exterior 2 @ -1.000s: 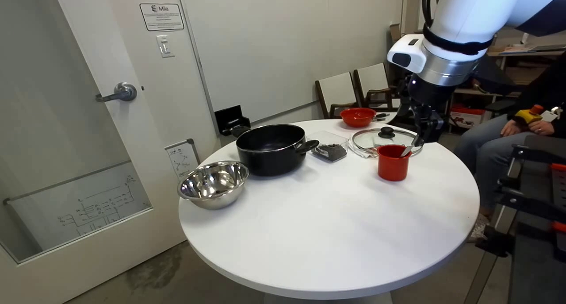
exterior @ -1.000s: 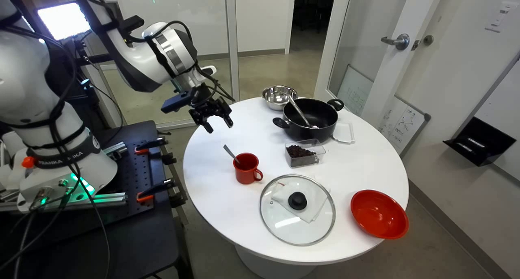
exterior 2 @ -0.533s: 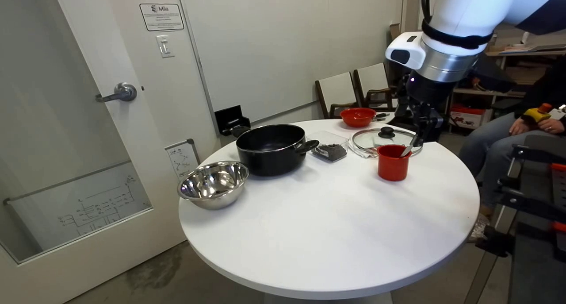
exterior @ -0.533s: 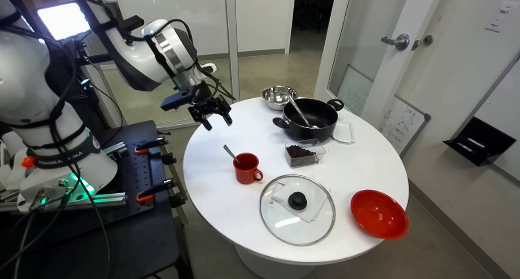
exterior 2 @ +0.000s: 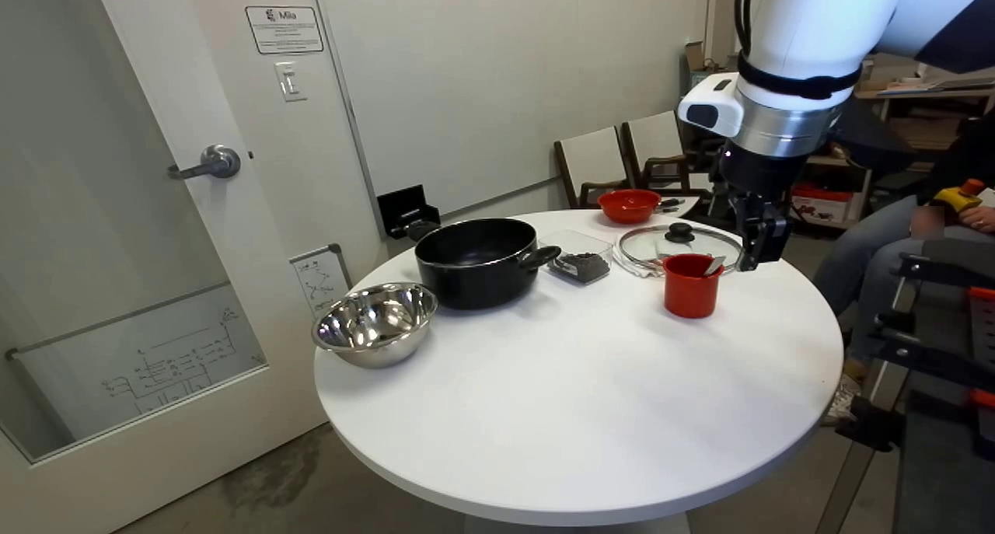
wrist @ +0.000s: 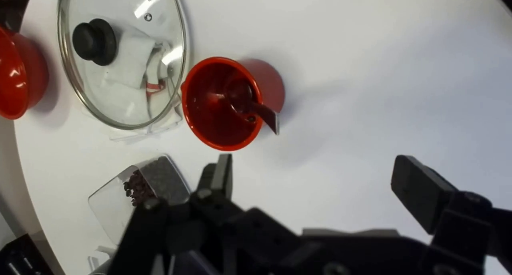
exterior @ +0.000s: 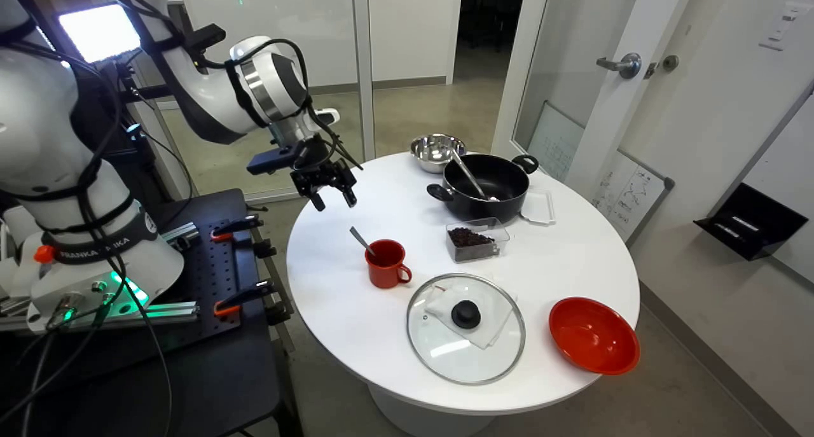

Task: Pick up the spoon from cup, then put it back in the cup

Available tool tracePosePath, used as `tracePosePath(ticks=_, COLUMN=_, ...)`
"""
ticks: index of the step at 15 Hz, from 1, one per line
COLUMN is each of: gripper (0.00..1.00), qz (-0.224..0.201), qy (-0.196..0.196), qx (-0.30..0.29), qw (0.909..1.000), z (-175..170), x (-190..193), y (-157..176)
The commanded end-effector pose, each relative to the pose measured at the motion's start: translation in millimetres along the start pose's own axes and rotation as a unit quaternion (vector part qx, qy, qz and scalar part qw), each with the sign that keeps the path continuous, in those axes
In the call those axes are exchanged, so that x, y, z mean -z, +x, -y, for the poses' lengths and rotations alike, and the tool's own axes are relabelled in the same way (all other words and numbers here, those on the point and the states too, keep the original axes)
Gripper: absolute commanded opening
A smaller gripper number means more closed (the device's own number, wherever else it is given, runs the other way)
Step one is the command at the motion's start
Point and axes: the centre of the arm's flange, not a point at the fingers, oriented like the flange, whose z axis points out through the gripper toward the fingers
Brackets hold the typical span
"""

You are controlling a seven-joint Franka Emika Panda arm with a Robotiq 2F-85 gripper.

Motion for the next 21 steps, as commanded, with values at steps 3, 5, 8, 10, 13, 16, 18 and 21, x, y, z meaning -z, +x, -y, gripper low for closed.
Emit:
tracePosePath(ticks=3, gripper=1.0, qz=0.019, qy=0.016, qx=0.007, qw=0.9997, z=4, x=-5, y=-1)
tracePosePath(ticks=5, gripper=1.0, qz=0.023, qy=0.02, qx=0.007, qw=0.9995, z=5, x=-11, y=-3)
tracePosePath(ticks=8, gripper=1.0, qz=0.025, qy=0.017, qx=-0.001, qw=0.9995, z=4, x=-21, y=-6)
tracePosePath(ticks=10, gripper=1.0, qz=0.022, qy=0.013, qx=-0.012, qw=0.9996, z=0, x=-25, y=-8)
tracePosePath(ticks=13, gripper=1.0, qz=0.009, qy=0.002, qx=-0.035, qw=0.9994, z=-10, x=-27, y=-9)
tracePosePath(ticks=16, gripper=1.0, qz=0.002, qy=-0.001, qx=-0.047, qw=0.9989, z=-18, x=-32, y=-7)
tracePosePath(ticks=18, gripper=1.0, qz=-0.004, qy=0.002, qx=-0.049, qw=0.9988, z=-20, x=-36, y=-5)
tracePosePath(ticks=21, gripper=1.0, qz=-0.015, qy=0.006, qx=-0.043, qw=0.9989, z=-22, x=-43, y=0)
